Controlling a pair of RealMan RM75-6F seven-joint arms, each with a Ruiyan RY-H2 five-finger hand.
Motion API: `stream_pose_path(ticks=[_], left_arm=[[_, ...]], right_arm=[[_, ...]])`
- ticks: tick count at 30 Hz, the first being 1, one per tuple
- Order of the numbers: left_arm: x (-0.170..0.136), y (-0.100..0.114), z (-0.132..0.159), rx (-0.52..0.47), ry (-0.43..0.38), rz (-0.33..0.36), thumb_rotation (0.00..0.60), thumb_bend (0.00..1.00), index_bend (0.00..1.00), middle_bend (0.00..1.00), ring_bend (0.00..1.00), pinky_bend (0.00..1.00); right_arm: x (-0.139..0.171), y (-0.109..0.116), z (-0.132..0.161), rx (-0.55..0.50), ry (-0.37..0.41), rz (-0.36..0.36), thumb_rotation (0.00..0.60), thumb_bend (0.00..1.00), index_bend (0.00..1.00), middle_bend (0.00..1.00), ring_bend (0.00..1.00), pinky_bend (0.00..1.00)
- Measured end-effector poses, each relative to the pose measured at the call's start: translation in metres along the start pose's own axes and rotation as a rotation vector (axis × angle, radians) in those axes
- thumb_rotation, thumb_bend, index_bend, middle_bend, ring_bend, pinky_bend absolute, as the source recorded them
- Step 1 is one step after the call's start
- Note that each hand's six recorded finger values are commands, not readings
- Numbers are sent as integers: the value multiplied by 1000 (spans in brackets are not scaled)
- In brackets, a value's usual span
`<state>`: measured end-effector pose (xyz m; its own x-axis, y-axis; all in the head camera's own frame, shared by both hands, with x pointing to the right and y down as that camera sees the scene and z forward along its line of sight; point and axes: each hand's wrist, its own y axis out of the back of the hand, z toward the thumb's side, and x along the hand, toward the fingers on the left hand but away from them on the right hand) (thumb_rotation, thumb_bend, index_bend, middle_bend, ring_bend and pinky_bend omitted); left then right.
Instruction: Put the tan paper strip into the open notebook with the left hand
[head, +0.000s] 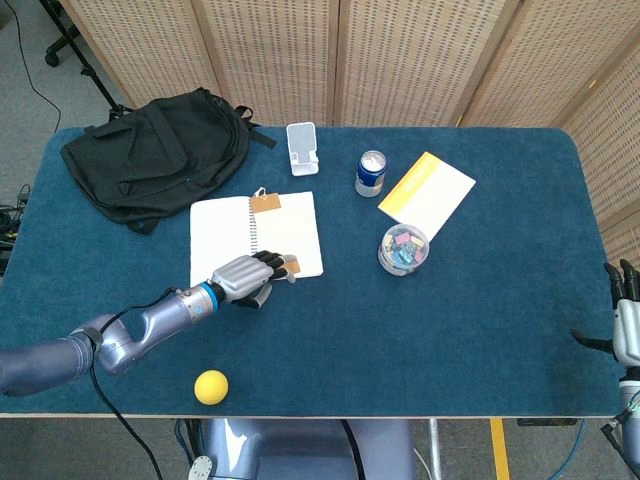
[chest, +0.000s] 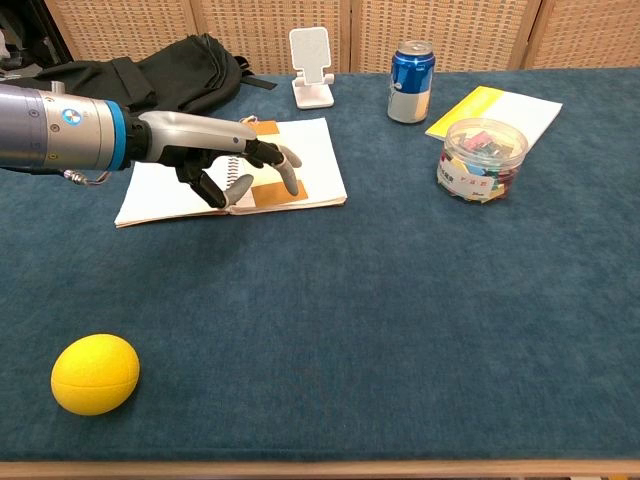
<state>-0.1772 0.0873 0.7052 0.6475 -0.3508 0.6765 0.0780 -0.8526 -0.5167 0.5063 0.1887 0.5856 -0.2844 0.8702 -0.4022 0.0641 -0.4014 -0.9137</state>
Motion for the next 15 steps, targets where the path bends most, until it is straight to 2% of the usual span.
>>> stream_pose_path(ticks=[8,15], left_arm=[[7,-16,8,-39,-30,-24,600,812,250,0,0,81],[9,-27,9,-34,-46,-32,600,808,250,0,0,81]], right_arm=[[-1,-1,-1,1,-5,4,600,0,0,0,0,0],[-1,-1,-1,0,-4,8,600,0,0,0,0,0]])
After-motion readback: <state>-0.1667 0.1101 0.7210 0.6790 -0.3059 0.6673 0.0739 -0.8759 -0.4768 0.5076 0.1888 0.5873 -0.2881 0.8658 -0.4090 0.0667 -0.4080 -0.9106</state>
